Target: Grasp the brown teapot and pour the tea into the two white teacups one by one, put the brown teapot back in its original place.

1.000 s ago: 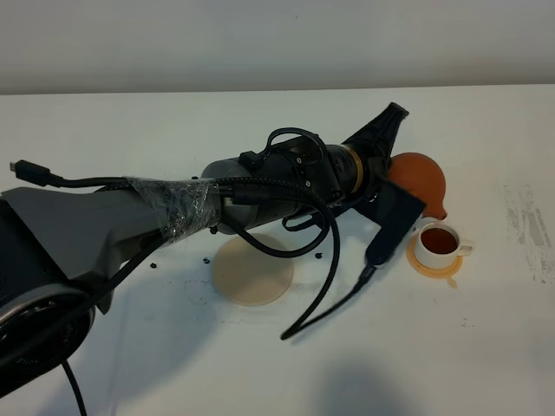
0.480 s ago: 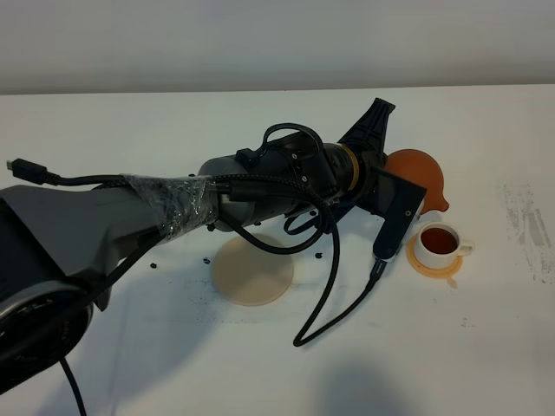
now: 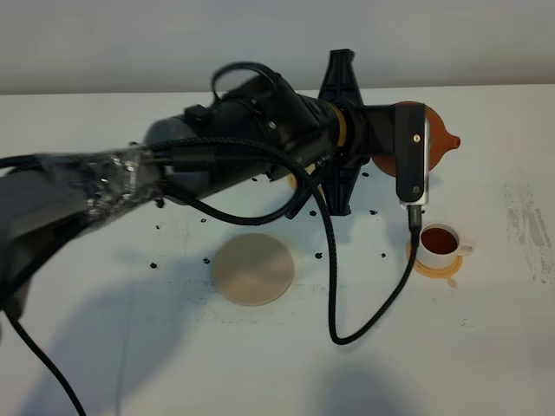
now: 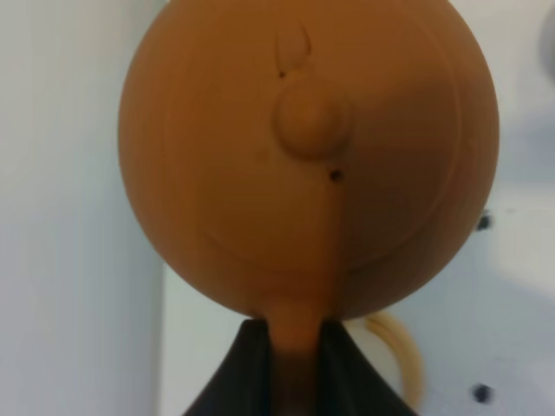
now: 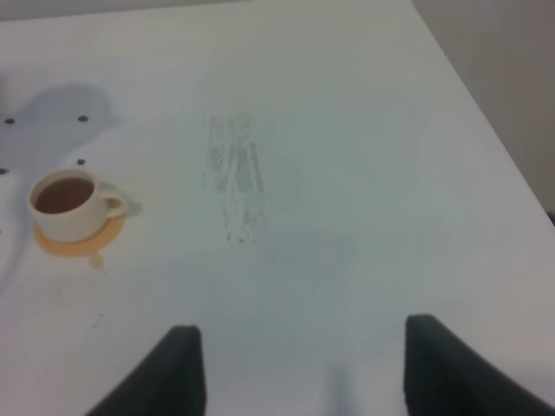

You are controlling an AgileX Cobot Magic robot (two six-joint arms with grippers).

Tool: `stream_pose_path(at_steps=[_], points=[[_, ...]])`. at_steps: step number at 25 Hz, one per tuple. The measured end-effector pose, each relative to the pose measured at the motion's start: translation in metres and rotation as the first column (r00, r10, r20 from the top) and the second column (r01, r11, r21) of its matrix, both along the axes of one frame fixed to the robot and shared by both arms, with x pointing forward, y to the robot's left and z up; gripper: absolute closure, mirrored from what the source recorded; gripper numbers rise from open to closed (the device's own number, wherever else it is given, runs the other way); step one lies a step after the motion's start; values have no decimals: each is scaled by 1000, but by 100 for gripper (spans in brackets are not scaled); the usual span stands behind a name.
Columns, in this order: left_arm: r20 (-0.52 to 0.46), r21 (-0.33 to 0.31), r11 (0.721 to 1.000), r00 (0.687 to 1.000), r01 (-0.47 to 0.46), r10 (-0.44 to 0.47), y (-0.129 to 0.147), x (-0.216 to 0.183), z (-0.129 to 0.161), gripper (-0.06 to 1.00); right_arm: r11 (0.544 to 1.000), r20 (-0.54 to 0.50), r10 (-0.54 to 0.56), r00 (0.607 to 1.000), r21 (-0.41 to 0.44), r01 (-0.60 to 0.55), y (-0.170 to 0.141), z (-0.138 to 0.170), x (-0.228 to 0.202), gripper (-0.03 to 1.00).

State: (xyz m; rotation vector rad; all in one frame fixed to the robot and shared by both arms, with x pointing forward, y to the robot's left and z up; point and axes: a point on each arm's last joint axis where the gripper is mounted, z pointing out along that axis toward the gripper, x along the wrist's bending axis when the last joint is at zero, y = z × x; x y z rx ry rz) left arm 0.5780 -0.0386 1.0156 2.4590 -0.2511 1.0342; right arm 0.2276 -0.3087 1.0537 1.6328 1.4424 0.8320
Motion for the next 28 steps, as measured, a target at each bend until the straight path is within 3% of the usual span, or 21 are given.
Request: stream_pose_path(at_steps=[4, 8, 15, 18, 24, 28], points=[[-121, -70, 995, 990, -78, 69, 9, -14, 2, 85, 1000, 0, 0, 1000, 0, 0, 0, 0, 0, 47], [-242, -104, 982, 961, -161, 132, 16, -27, -9, 85, 1000, 0, 0, 1000, 0, 0, 0, 0, 0, 47], [-397, -104, 964, 899, -243, 183, 8, -47, -21, 85, 1000, 0, 0, 1000, 0, 0, 0, 0, 0, 47], [-469, -118, 949, 859, -293, 207, 4, -53, -24, 85, 1000, 0, 0, 1000, 0, 0, 0, 0, 0, 47], [-561, -64, 931, 785, -359, 264, 1, -65, -34, 85, 1000, 0, 0, 1000, 0, 0, 0, 0, 0, 47], [-583, -32, 934, 765, -357, 272, -3, -72, -42, 85, 1000, 0, 0, 1000, 0, 0, 0, 0, 0, 47]])
